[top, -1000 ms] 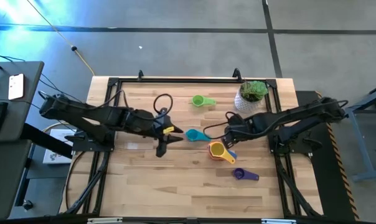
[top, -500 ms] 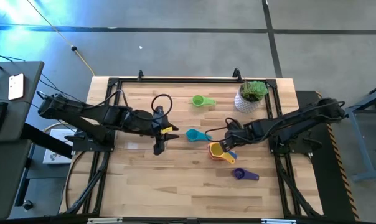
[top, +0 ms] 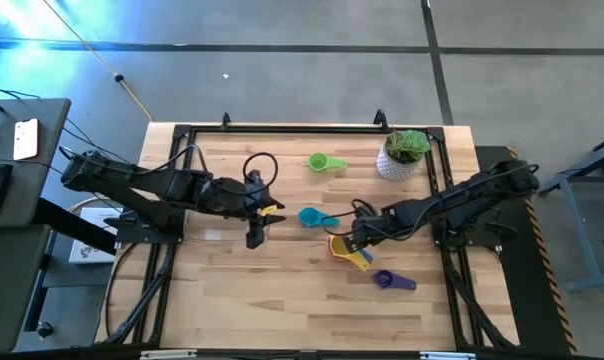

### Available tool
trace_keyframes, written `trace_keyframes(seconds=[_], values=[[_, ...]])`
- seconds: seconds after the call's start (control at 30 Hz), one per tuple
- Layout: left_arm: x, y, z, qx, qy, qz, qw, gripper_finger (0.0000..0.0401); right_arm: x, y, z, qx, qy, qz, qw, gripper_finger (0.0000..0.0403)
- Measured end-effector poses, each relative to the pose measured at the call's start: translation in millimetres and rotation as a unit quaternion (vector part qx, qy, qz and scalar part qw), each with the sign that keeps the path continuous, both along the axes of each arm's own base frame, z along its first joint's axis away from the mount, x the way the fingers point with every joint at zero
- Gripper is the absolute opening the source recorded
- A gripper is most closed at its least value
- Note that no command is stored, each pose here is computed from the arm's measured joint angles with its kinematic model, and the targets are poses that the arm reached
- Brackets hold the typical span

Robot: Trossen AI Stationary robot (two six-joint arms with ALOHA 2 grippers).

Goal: Nest measuring cups in basket
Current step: Stack the yellow measuring cup into the blue stacked measuring cups

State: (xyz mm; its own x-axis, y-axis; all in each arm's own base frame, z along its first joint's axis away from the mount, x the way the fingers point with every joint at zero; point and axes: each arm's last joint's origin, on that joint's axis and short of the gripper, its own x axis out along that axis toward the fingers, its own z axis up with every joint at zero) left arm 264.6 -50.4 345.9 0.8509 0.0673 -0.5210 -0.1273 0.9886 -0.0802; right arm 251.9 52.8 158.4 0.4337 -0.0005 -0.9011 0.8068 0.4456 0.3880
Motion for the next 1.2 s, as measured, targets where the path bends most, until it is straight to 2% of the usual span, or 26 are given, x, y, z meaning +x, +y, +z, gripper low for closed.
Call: trace_keyframes(seconds=[0.23, 0.5, 0.7, 0.83, 0.97, 1.2], values=[[-1, 0, -1, -0.001, 0.009, 0.001, 1.0, 0.0131, 28, 8, 11, 0.003, -0.015, 0.003, 1.0, 0.0073], [3, -11, -9, -0.007, 0.03, -0.029, 0.999, 0.0131, 55, 15, 11, -0.004, 0.018, 0.004, 1.0, 0.0073], [19, -27, -30, 0.001, 0.06, -0.049, 0.997, 0.0131, 56, 12, 32, -0.025, 0.071, -0.001, 0.997, 0.0073], [35, -42, -47, 0.009, 0.069, -0.068, 0.995, 0.0131, 54, 11, 38, -0.016, 0.084, 0.017, 0.996, 0.0073], [50, -56, -64, 0.01, 0.066, -0.083, 0.994, 0.0131, 51, 13, 37, 0.002, 0.105, 0.062, 0.993, 0.0073], [78, -77, -92, -0.015, 0.036, -0.085, 0.996, 0.0131, 44, 6, 37, -0.007, 0.141, 0.137, 0.98, 0.0073]])
